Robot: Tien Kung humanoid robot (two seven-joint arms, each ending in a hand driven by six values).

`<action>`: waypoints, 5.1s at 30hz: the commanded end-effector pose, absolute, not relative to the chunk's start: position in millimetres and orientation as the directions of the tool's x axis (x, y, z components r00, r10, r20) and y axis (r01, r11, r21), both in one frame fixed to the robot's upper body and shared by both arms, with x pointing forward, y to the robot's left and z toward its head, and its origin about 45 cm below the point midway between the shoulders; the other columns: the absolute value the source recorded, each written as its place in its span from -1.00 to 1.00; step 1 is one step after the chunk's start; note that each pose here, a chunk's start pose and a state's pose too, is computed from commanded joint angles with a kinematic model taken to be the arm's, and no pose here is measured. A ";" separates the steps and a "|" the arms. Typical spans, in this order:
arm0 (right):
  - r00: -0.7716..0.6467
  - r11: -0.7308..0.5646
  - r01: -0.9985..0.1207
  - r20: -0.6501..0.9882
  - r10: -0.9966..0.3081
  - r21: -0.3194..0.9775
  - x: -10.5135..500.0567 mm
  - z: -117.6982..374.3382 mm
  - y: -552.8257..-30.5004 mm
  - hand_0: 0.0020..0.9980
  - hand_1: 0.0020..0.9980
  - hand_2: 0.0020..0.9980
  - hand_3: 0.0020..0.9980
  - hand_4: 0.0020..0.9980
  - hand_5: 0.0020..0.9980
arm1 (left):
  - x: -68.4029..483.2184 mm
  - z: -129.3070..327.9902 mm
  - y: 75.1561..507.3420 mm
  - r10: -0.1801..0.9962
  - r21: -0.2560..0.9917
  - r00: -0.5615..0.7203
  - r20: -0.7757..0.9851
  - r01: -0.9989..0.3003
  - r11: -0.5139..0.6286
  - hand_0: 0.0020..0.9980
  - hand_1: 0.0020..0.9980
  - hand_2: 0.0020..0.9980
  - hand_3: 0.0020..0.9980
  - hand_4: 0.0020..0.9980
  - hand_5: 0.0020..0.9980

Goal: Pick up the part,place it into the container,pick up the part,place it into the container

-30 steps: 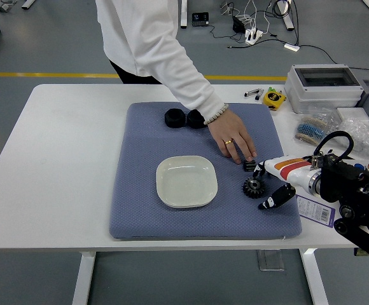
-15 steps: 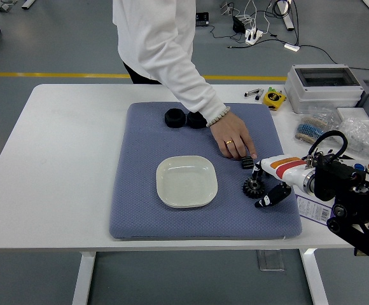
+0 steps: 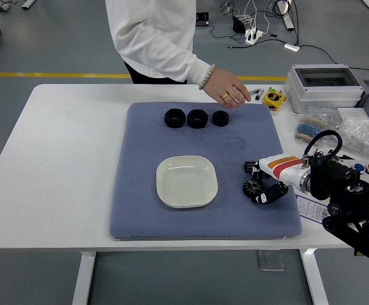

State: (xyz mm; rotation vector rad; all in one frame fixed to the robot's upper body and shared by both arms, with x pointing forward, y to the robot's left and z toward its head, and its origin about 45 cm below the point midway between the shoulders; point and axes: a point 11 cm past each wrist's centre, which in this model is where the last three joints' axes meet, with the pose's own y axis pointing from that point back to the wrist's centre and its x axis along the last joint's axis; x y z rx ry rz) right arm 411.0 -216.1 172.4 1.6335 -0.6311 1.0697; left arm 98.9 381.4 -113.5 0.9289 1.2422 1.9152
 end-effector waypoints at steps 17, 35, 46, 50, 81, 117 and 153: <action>0.483 -0.337 -0.819 0.875 0.037 0.465 408.2 171.2 -217.2 -0.18 -0.20 -0.17 -0.18 -0.27 -0.29 | 95.7 -114.2 381.7 0.826 0.934 -0.522 0.210 -0.142 -0.328 0.46 0.30 0.39 0.18 0.29 0.53; 0.392 -0.445 -0.828 0.919 -0.024 0.342 405.2 217.9 -185.6 -0.39 -0.34 -0.30 -0.26 -0.12 -0.49 | 97.4 -113.8 381.6 0.824 0.934 -0.527 0.206 -0.146 -0.327 0.46 0.30 0.38 0.18 0.29 0.53; 0.396 -0.593 -0.742 0.918 -0.014 0.312 388.9 228.9 -107.0 -0.39 -0.35 -0.31 -0.26 -0.09 -0.56 | 95.8 -114.1 381.7 0.825 0.934 -0.525 0.209 -0.141 -0.327 0.46 0.30 0.38 0.18 0.29 0.53; 0.402 -0.623 -0.715 0.915 0.006 0.318 386.2 225.5 -78.9 -0.39 -0.34 -0.29 -0.23 -0.15 -0.51 | 96.3 -113.8 382.4 0.825 0.934 -0.525 0.211 -0.142 -0.329 0.46 0.30 0.38 0.18 0.29 0.53; 0.396 -0.504 -0.737 0.893 0.216 0.449 407.4 207.3 -74.6 -0.05 0.29 0.65 0.91 0.99 -0.43 | 97.6 -112.8 385.2 0.822 0.931 -0.526 0.216 -0.141 -0.335 0.46 0.30 0.39 0.18 0.29 0.51; 0.445 -0.243 -0.858 0.891 0.086 0.452 462.4 192.7 -200.0 0.39 0.38 0.48 0.43 0.86 -0.46 | 91.2 -113.9 385.6 0.827 0.932 -0.512 0.232 -0.125 -0.339 0.44 0.30 0.38 0.17 0.28 0.51; 0.467 -0.244 -0.852 0.883 0.043 0.462 458.0 176.6 -204.0 0.14 0.19 0.21 0.08 0.57 -0.46 | 92.8 -114.0 383.9 0.827 0.934 -0.515 0.227 -0.127 -0.335 0.44 0.29 0.38 0.17 0.28 0.52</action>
